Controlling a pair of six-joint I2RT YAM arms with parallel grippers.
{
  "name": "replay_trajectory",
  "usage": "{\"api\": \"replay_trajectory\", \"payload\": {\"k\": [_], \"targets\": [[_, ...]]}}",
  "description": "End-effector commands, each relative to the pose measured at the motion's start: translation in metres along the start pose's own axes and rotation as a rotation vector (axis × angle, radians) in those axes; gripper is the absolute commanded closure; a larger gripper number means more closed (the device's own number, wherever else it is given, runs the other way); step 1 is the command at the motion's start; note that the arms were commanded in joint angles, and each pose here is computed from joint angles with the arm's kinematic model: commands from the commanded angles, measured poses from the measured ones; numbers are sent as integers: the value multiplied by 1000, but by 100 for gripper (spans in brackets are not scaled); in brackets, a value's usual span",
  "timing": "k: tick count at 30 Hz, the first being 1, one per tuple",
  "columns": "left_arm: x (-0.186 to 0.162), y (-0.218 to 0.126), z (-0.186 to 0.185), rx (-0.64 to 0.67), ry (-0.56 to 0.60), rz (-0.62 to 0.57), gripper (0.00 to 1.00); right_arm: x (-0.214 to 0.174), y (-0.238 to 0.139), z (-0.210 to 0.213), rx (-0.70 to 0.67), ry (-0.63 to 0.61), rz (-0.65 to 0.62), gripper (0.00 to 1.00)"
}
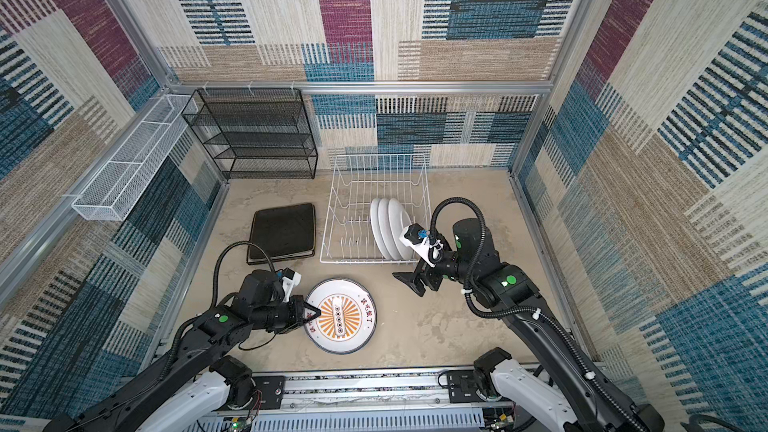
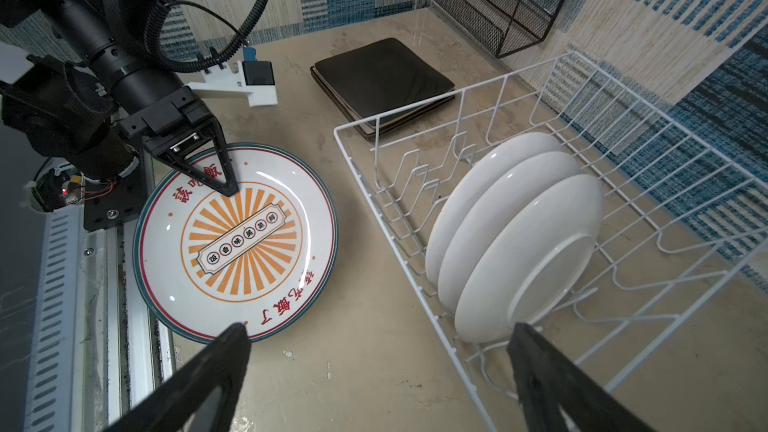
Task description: Unload the plates from the dish rack
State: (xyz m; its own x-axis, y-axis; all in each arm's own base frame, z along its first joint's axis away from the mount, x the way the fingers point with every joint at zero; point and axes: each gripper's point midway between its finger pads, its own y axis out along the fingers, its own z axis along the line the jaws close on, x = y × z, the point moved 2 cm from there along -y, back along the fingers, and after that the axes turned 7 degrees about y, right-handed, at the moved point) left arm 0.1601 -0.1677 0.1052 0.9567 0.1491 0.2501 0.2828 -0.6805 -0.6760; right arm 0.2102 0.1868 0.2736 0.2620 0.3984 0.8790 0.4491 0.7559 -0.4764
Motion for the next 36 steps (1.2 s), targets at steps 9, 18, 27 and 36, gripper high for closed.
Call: {"api": "replay_trajectory", "payload": {"k": [9,18,27,36], "targets": [[16,31,-5,-96,6,-19,100,-4,8,-7,-41,-10,31,1],[19,50,-1,-91,5,37,96,-1,11,-9,-50,13,26,1],[21,59,9,-19,-21,81,67,3,11,-13,-78,14,9,1],[20,58,18,69,-44,107,45,4,13,-14,-78,14,3,1]]}}
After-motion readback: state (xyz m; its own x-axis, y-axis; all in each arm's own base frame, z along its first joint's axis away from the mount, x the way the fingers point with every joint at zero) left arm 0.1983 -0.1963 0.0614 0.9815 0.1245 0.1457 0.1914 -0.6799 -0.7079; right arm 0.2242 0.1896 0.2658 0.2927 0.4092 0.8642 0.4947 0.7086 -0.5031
